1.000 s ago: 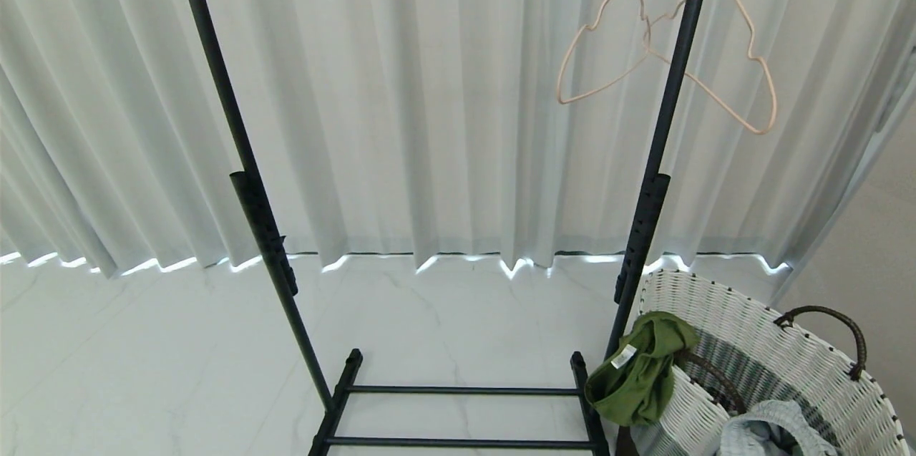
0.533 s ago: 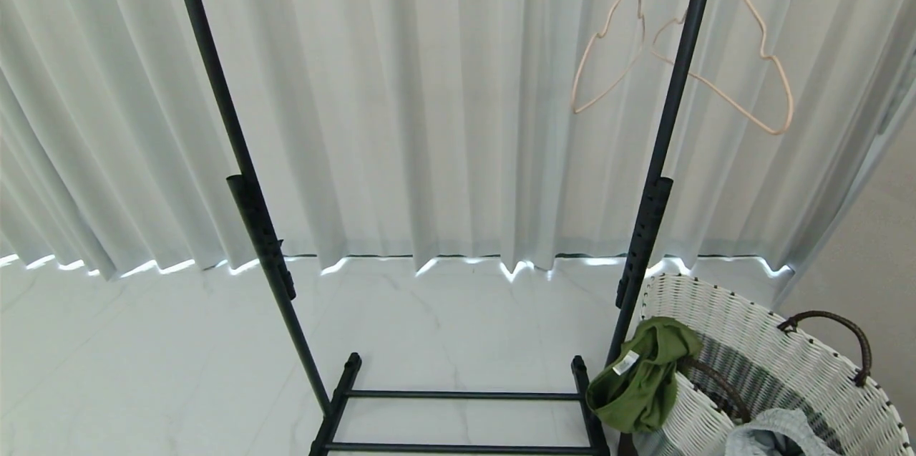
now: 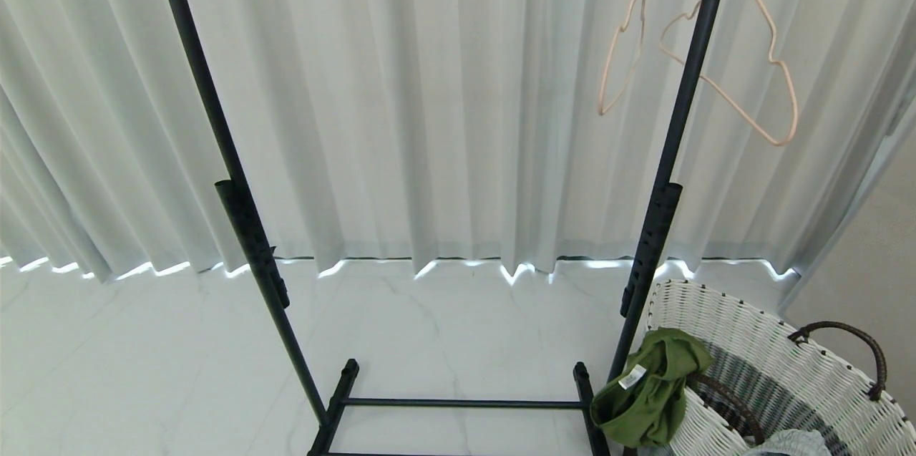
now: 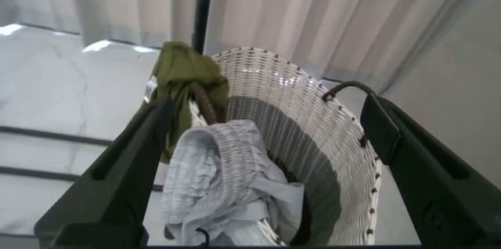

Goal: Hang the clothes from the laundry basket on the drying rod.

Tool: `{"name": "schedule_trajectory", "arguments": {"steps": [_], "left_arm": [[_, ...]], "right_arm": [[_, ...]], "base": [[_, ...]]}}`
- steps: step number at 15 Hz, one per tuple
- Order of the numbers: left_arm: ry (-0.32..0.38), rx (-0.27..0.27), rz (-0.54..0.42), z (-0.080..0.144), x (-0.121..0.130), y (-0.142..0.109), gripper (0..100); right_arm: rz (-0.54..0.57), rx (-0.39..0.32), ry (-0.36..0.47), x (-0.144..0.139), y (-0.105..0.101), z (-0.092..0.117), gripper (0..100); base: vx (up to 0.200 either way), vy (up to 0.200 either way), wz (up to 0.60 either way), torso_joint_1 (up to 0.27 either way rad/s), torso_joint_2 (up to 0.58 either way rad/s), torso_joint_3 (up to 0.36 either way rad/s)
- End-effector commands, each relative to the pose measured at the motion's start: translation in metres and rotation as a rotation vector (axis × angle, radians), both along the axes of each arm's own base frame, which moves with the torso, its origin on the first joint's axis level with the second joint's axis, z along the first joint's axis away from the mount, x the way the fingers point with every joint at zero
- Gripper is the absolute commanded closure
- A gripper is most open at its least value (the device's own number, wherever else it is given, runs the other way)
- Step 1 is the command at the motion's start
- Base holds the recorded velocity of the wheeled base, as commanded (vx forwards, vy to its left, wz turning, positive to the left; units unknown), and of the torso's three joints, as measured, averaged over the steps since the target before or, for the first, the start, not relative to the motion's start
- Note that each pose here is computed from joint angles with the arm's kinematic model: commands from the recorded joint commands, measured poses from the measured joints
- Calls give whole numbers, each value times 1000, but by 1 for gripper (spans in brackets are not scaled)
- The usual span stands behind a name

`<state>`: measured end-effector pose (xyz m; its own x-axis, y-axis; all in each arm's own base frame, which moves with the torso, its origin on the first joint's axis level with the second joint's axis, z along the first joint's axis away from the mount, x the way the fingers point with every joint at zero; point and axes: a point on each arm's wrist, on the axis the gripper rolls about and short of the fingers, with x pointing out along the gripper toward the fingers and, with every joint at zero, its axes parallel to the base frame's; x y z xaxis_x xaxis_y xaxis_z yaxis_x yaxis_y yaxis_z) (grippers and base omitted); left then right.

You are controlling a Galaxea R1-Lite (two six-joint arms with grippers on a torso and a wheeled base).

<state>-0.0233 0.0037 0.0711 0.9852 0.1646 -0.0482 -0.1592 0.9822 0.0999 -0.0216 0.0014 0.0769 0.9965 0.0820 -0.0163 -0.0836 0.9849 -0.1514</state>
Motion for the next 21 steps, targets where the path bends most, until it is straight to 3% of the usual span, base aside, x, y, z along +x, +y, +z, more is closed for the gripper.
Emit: {"name": "schedule_trajectory", "arguments": {"steps": [1,5,6,7,8,9,10,12,13,17,19,21], "left_arm": [[2,3,0,0,0,0,0],[1,-2,0,0,0,0,0],[-2,-11,1,0,0,0,0],[-3,-26,3,0,0,0,0],[-3,-29,3,0,0,0,0],[-3,-26,3,0,0,0,0],[-3,-27,3,0,0,0,0],[-6,-35,5,0,0,0,0],[-5,-33,5,0,0,0,0],[-7,-42,5,0,0,0,0],[-11,-74,12,0,0,0,0],[-12,-80,14,0,0,0,0]], "right_arm": [[24,-4,35,3,0,1,0],[31,-4,35,3,0,1,0],[44,3,-11,2,0,9,0],[83,51,-147,-7,0,49,0],[112,85,-196,-14,-2,85,0],[98,0,-141,-15,-2,97,0],[90,-53,-85,-12,-1,94,0],[39,-258,272,14,-1,68,0],[46,-306,376,31,-1,63,0],[78,-394,620,113,4,53,0],[82,-440,755,133,7,29,0],[159,-478,802,136,15,10,0]], "base": [[0,0,0,0,0,0],[0,0,0,0,0,0],[0,0,0,0,0,0],[0,0,0,0,0,0],[0,0,0,0,0,0],[0,0,0,0,0,0],[0,0,0,0,0,0],[0,0,0,0,0,0],[0,0,0,0,0,0],[0,0,0,0,0,0],[0,0,0,0,0,0],[0,0,0,0,0,0]]}}
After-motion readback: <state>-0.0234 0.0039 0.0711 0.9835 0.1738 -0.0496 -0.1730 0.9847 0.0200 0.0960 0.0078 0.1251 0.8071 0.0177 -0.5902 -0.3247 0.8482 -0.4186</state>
